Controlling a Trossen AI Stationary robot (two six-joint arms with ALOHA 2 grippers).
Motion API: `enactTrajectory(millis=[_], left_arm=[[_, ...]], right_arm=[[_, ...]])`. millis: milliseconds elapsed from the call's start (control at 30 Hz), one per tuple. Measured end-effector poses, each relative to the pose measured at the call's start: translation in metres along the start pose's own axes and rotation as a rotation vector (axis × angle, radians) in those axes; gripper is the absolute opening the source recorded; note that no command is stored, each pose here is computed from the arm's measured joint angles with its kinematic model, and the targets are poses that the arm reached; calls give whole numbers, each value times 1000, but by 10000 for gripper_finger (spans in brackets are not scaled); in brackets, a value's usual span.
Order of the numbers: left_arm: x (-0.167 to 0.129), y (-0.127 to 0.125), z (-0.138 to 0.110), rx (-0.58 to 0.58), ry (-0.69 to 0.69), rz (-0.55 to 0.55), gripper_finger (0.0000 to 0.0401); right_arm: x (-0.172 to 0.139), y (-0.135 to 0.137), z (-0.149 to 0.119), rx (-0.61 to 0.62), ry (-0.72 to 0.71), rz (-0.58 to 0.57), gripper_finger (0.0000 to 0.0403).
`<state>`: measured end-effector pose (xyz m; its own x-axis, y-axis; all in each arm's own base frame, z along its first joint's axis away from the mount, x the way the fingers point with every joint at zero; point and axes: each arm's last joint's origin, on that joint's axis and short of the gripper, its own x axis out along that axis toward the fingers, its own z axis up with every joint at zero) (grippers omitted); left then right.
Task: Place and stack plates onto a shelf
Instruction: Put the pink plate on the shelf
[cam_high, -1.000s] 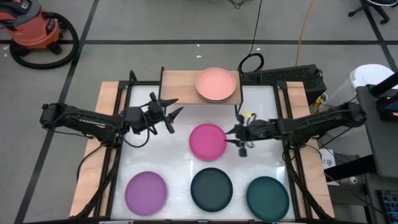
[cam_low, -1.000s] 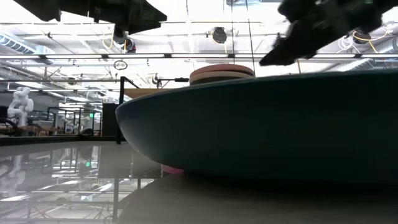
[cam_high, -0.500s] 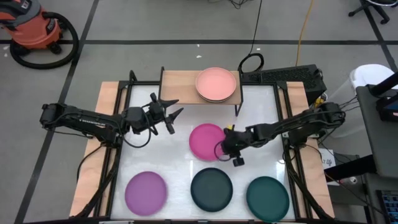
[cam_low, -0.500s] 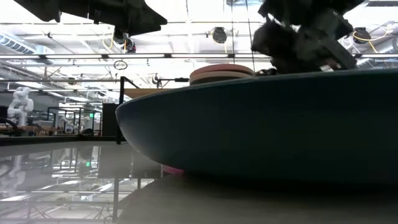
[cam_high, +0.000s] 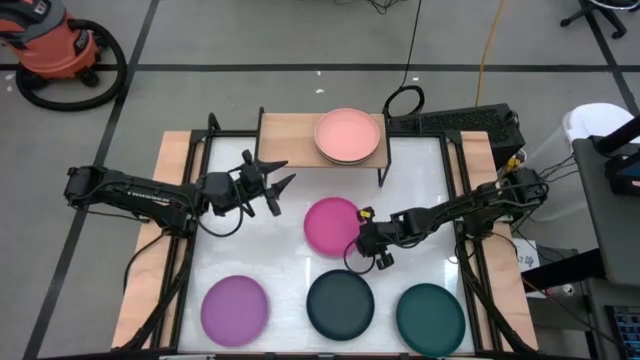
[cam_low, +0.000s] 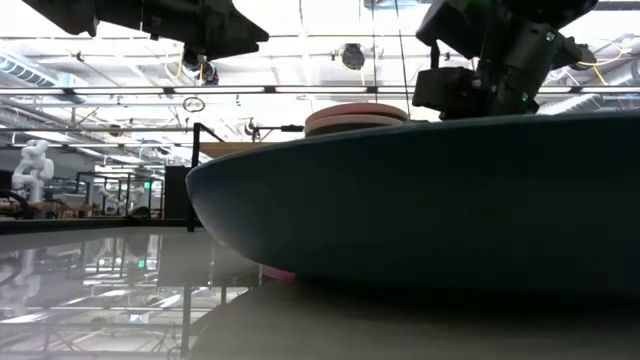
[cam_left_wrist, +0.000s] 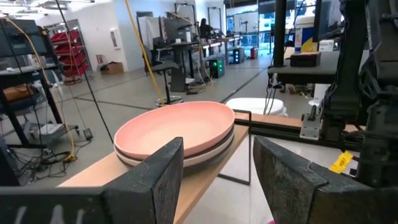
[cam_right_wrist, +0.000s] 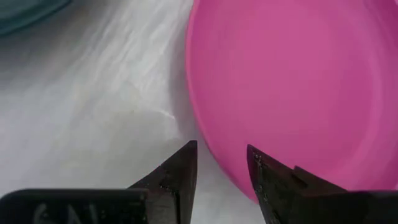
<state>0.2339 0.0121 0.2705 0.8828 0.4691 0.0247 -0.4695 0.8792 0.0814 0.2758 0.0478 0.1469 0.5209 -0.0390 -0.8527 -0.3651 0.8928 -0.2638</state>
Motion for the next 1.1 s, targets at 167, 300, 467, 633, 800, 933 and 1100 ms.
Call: enactTrajectory(millis=[167, 300, 467, 633, 800, 933, 1100], left_arm=[[0, 0, 0, 1, 0, 0, 200], [0, 0, 0, 0, -1, 0, 200], [0, 0, 0, -9, -1, 0, 200], [0, 0, 0, -17, -1, 0, 200], [0, 0, 0, -18, -1, 0, 200], [0, 0, 2, -1, -21, 2, 200], [-1, -1, 5, 22, -46, 0, 200]], right_arm=[[3, 3, -7, 5, 16, 5, 121], [9, 6, -16, 56, -22, -9, 121], [13, 8, -25, 89, -12, -53, 101], [13, 9, -26, 76, -8, -62, 21], [13, 10, -26, 57, -9, -66, 12], [7, 12, -21, 49, -44, -69, 4], [-19, 9, -3, 51, -153, -124, 2]])
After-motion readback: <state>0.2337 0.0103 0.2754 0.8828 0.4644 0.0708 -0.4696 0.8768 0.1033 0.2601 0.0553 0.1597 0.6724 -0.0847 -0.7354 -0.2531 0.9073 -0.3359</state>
